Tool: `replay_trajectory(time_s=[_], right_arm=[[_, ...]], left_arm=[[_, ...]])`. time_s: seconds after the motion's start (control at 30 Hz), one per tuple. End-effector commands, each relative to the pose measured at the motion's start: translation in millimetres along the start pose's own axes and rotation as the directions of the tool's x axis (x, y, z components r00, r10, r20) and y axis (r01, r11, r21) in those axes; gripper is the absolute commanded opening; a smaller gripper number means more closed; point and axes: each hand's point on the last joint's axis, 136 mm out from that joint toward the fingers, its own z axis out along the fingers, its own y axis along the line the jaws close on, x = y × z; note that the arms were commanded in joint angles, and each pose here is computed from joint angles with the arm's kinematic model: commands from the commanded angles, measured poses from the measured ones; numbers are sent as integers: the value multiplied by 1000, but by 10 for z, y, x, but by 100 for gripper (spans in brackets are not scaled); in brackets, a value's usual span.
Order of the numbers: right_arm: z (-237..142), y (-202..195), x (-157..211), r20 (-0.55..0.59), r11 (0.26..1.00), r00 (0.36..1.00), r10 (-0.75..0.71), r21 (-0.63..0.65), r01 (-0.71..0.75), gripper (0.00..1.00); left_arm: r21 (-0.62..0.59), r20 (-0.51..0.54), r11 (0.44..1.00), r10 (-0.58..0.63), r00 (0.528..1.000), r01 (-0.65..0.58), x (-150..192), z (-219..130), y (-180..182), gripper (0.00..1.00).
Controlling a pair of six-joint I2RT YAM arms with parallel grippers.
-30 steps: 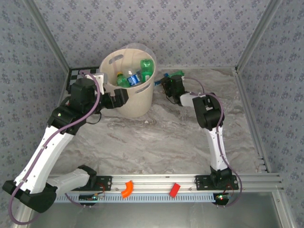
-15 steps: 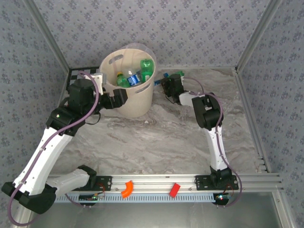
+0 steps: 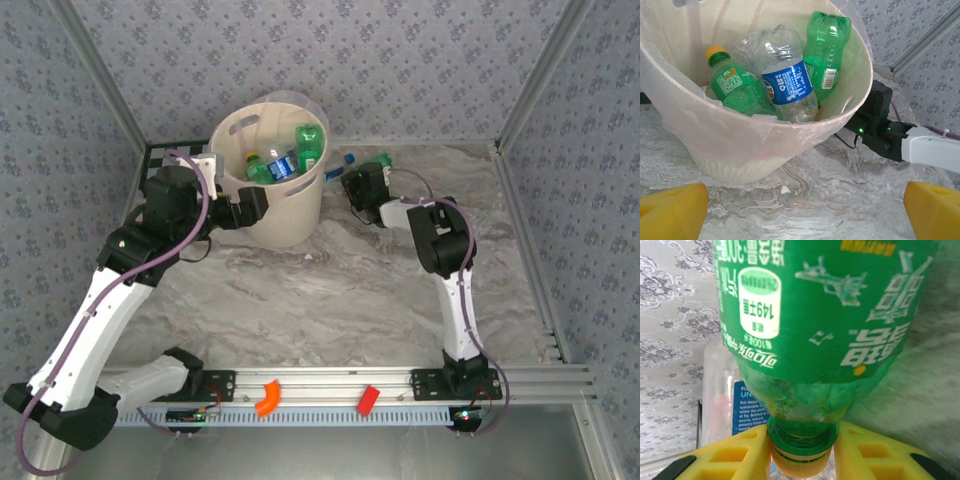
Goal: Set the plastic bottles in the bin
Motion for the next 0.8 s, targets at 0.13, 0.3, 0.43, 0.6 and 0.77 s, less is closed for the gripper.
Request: replay_trajectory(time_s=[0.13, 0.3, 0.43, 0.6, 0.77], right_arm=[[-357, -87, -11, 1, 997, 998, -70, 16, 70, 33], [-659, -138, 17, 1, 988, 988, -154, 9, 154, 33], [-982, -29, 24, 22, 958, 958, -286, 0, 286, 33], [-1390, 144, 64, 40, 892, 891, -451, -5, 452, 33], [-1858, 485, 126, 81, 765, 763, -642, -9, 644, 33]], left_arm=[[0, 32, 1000, 20, 999, -20, -50, -58, -5, 100], [5, 19, 1000, 10, 1000, -11, -12, -21, -5, 100], [7, 12, 1000, 4, 1000, -4, 0, 0, -9, 100], [47, 23, 999, -6, 1000, 5, -65, 49, -96, 100], [69, 21, 998, -5, 1000, 3, -135, 61, -174, 100]])
